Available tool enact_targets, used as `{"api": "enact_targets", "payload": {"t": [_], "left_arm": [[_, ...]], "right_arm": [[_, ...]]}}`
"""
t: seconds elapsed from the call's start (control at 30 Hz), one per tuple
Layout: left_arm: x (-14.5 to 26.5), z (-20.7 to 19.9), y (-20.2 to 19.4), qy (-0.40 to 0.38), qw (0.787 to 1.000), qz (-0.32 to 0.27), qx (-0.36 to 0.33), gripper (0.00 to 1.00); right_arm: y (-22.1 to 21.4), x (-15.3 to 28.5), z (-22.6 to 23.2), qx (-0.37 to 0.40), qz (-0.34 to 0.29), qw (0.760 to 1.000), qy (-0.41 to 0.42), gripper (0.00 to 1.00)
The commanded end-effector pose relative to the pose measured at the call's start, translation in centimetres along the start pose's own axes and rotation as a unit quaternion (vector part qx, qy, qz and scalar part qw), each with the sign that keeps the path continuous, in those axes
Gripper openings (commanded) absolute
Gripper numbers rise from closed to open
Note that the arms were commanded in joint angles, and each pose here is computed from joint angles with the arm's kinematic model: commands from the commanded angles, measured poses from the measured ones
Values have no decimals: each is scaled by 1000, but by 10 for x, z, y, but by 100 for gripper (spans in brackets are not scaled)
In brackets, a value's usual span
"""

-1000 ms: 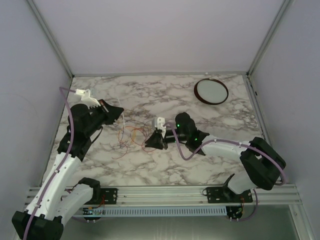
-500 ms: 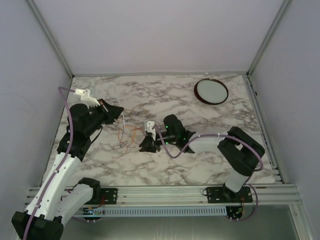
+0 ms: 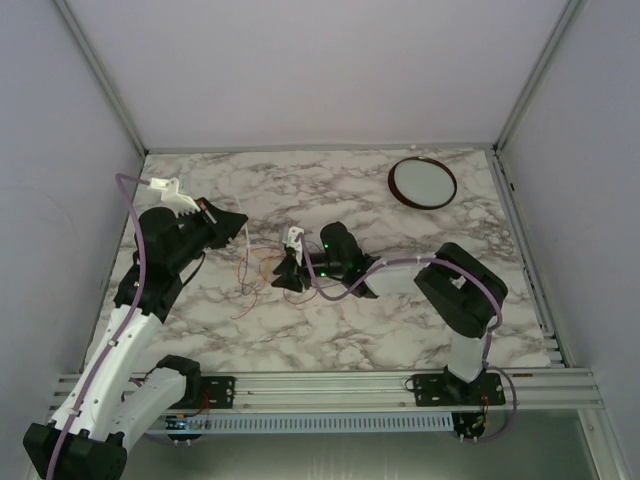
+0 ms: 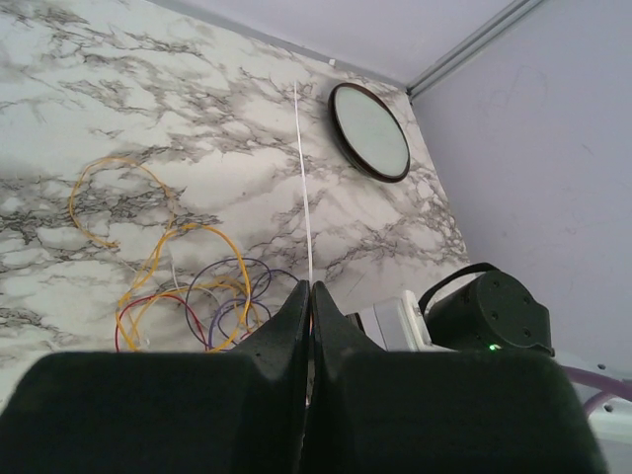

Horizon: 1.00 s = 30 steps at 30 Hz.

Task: Zip-tie the wires
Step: Adjust the cable at the center of the board.

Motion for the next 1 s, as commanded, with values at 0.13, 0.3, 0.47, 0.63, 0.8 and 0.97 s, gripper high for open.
{"api": "enact_targets", "payload": {"t": [0.13, 0.3, 0.47, 0.63, 0.8, 0.97], "left_arm": [[4, -9, 16, -18, 999, -32, -1, 0], [3, -9, 16, -18, 999, -32, 0, 0], [3, -8, 15, -18, 999, -32, 3, 0], [4, -8, 14, -17, 999, -33, 6, 0], [3, -7, 13, -15, 999, -33, 6, 0], [2, -6, 12, -14, 999, -30, 5, 0]], "right_arm": [[31, -14, -8, 7, -49, 999, 7, 38], [29, -17, -9, -1, -51, 999, 10, 38], [29, -20, -13, -12, -58, 998, 4, 38], [34, -22, -17, -23, -76, 997, -6, 37], [36, -20, -16, -25, -79, 997, -6, 30], [26, -14, -17, -28, -60, 998, -11, 29]]}}
Point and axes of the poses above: each gripper's point midway between its finger pads, its own x axis back along the fingers, its own z axis along the line the jaws close on, y = z × x, the point moved 2 cm from there along x, back along the fingers, and after that the axes turned 15 degrees about -x, right-handed, at the moved point
